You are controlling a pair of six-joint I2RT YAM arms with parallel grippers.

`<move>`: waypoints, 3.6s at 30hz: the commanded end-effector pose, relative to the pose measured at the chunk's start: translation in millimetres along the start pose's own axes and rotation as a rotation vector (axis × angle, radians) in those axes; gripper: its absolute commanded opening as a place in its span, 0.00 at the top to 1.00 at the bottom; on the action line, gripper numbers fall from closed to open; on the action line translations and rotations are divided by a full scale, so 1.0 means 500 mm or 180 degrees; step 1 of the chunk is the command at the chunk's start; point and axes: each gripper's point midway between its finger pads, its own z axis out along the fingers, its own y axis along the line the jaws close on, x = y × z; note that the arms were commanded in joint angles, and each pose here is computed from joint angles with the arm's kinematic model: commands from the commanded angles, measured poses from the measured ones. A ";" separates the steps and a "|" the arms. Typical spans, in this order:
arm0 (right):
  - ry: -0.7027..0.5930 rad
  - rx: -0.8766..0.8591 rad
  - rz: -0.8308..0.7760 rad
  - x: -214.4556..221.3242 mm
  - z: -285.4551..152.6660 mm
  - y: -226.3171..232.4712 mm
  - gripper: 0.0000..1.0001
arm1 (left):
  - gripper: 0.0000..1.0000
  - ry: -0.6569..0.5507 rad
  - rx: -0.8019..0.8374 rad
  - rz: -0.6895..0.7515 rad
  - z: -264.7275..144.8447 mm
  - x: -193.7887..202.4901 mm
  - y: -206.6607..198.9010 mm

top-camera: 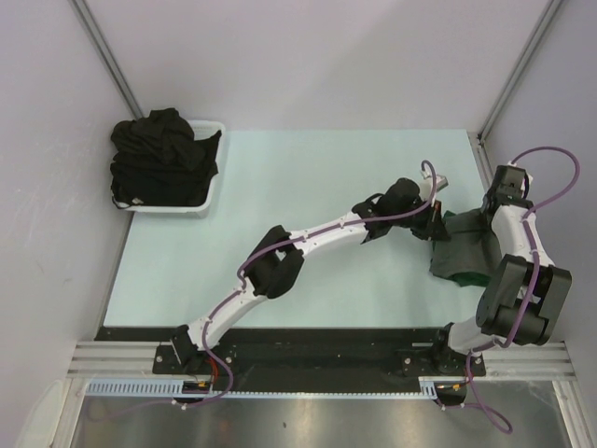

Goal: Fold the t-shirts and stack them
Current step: Put the neatly folded tshirt into the corner of the board with both arms

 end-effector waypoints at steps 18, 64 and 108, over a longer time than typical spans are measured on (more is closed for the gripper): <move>-0.1248 0.1496 0.0811 -0.249 -0.007 -0.253 1.00 | 1.00 -0.0076 0.0544 -0.0345 -0.042 -0.065 -0.011; -0.1692 -0.0163 0.0551 -0.308 -0.235 0.084 1.00 | 1.00 0.0087 0.0235 -0.0164 -0.117 -0.063 0.001; -0.1050 -0.0551 0.0218 -0.050 -0.330 0.088 1.00 | 0.66 0.0079 -0.0834 0.0027 -0.314 -0.133 0.205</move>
